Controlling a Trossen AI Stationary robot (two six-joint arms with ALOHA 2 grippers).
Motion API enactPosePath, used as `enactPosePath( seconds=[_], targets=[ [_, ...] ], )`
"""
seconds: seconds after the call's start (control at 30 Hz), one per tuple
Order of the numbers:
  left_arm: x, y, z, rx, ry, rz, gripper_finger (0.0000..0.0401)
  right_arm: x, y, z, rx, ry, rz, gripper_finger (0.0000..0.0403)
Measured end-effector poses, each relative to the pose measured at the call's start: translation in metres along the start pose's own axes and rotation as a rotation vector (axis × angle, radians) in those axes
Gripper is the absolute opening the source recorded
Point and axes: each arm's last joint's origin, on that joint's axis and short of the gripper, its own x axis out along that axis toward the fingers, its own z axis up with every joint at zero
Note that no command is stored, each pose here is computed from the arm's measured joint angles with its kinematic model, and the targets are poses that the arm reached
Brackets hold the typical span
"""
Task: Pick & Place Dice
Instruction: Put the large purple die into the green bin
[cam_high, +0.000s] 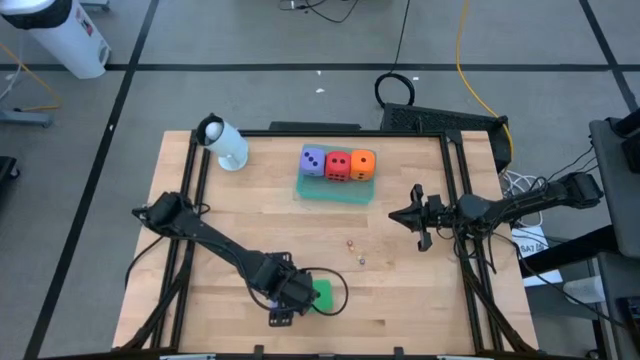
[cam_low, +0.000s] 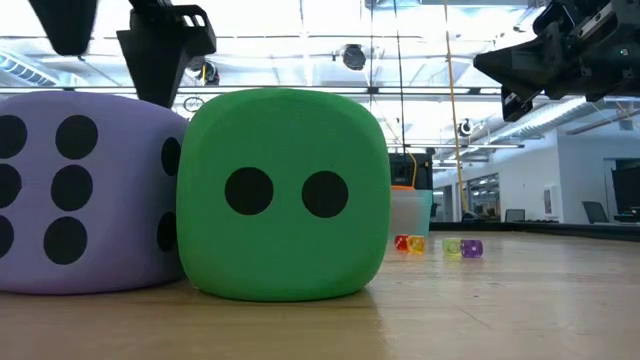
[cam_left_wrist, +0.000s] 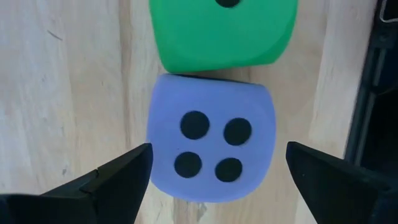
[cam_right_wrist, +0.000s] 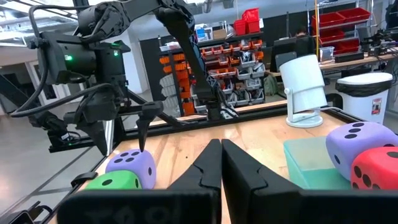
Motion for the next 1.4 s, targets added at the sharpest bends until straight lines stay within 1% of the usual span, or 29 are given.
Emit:
enactPosePath(
  seconds=[0.2,0.33,0.7,0.93,1.2,1.4],
  targets=[
    [0.003,0.000,0.001,0.009,-0.001,0.016,0.0379,0.000,0.000,0.000,0.000,0.000,0.000,0.0000],
    [0.011,-0.001,0.002,0.026,0.020,0.022,0.0379,0.000,0.000,0.000,0.000,0.000,0.001,0.0000],
    [0.022,-0.002,0.005,0.050,0.036,0.020,0.0379,0.000,0.000,-0.001,-0.002,0.011,-0.001,0.0000],
    [0.044,-0.001,0.008,0.080,0.102,0.026,0.0379,0.000,0.000,-0.001,0.002,0.011,-0.001,0.0000],
    [0.049,0.004,0.013,0.041,0.105,0.017,0.0379,0.000,0.000,-0.001,0.024,0.014,0.001,0.0000],
    [0.049,0.004,0.014,0.039,0.089,0.023,0.0379,0.000,0.000,-0.002,0.027,0.019,0.001,0.0000]
  ],
)
